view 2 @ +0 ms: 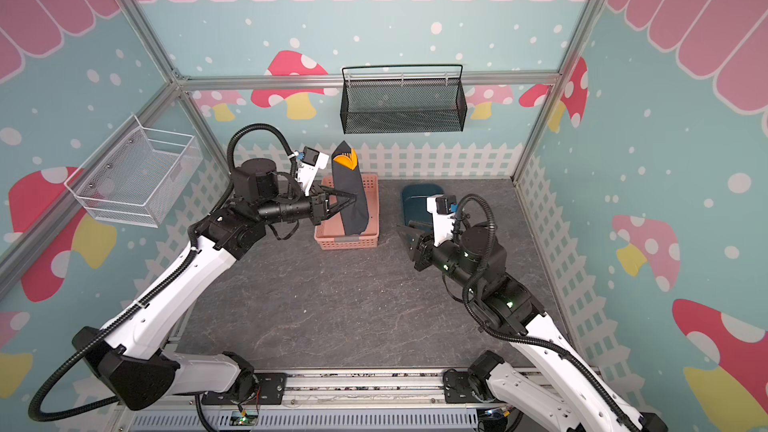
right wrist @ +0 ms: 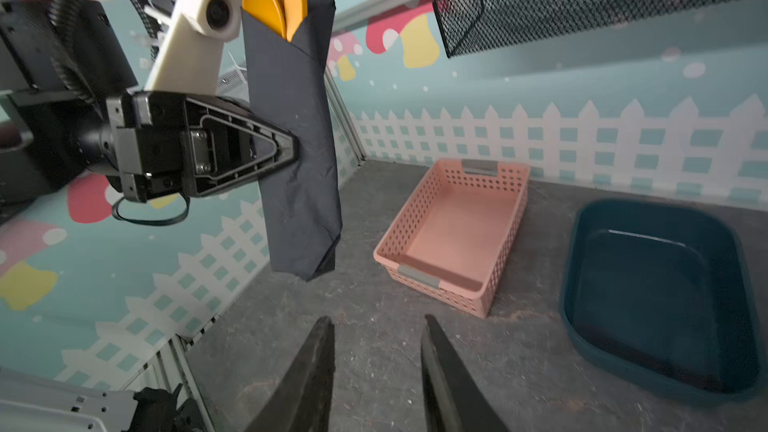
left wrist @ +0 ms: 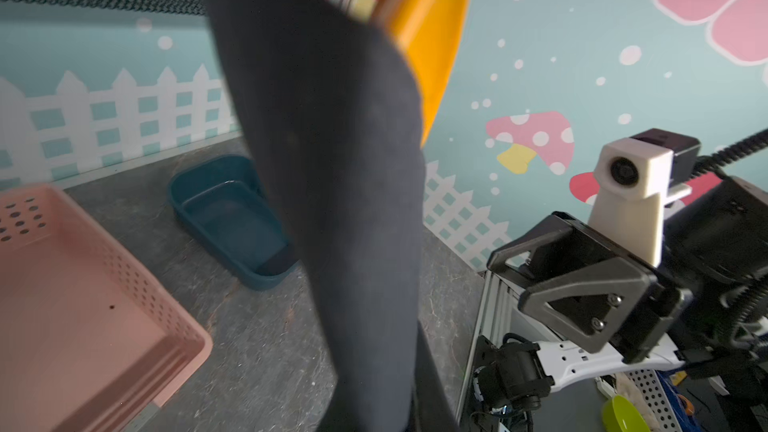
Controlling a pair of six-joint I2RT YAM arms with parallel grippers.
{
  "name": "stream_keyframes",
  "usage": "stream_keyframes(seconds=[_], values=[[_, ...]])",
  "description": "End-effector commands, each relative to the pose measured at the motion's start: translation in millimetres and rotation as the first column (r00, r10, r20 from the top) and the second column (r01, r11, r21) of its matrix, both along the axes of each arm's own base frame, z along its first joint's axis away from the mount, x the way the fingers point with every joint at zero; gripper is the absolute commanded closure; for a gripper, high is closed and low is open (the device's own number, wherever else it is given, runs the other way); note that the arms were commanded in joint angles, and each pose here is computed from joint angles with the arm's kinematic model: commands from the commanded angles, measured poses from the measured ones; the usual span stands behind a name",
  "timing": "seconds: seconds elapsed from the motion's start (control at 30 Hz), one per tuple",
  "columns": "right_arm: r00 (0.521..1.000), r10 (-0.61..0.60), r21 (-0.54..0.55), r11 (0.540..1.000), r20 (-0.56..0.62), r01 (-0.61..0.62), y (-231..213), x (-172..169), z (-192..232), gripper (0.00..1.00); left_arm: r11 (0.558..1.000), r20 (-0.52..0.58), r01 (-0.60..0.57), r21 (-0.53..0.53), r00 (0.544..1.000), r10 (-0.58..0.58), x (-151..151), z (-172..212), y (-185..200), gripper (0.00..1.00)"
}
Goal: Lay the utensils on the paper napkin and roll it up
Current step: 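Open the right gripper while the left carries the bundle toward the pink basket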
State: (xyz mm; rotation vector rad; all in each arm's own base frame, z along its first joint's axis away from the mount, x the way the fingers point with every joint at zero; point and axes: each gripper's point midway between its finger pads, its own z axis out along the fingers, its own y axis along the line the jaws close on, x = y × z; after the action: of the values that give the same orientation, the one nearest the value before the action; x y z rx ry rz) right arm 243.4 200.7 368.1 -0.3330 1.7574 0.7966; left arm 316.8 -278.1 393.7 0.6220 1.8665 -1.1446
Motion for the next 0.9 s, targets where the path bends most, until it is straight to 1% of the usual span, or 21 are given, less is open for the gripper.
stream_keyframes(seconds=[0.0,0.2,0.33,0.5,0.67,0.87], values=[[0.997,-0.051,-0.076,0.996,-0.062,0.046,-6.8,7.2,-32.6,0.64,0.998,-0.058,-0.032,0.059,0.998,0.035,22.3,-24.6,11.9,1.0],[0.994,-0.047,-0.115,0.993,-0.097,0.035,-4.7,9.3,-55.6,0.64,0.988,-0.209,-0.113,0.105,0.969,0.133,75.1,-78.2,34.2,1.0],[0.993,-0.047,-0.129,0.991,-0.111,0.032,-4.7,9.4,-65.1,0.64,0.979,-0.284,-0.144,0.144,0.942,0.18,102.1,-109.4,44.9,1.0],[0.991,-0.048,-0.14,0.99,-0.125,0.03,-4.7,10.2,-73.3,0.64,0.973,-0.352,-0.167,0.161,0.911,0.215,133.1,-135.6,54.8,1.0],[0.99,-0.052,-0.149,0.988,-0.133,0.032,-3.8,12.7,-76.8,0.64,0.972,-0.408,-0.175,0.155,0.885,0.224,164.8,-153.1,59.5,1.0],[0.991,-0.051,-0.16,0.987,-0.127,0.031,-2.7,16.3,-74.9,0.64,0.976,-0.486,-0.132,0.171,0.851,0.2,195.5,-180.6,55.0,1.0]])
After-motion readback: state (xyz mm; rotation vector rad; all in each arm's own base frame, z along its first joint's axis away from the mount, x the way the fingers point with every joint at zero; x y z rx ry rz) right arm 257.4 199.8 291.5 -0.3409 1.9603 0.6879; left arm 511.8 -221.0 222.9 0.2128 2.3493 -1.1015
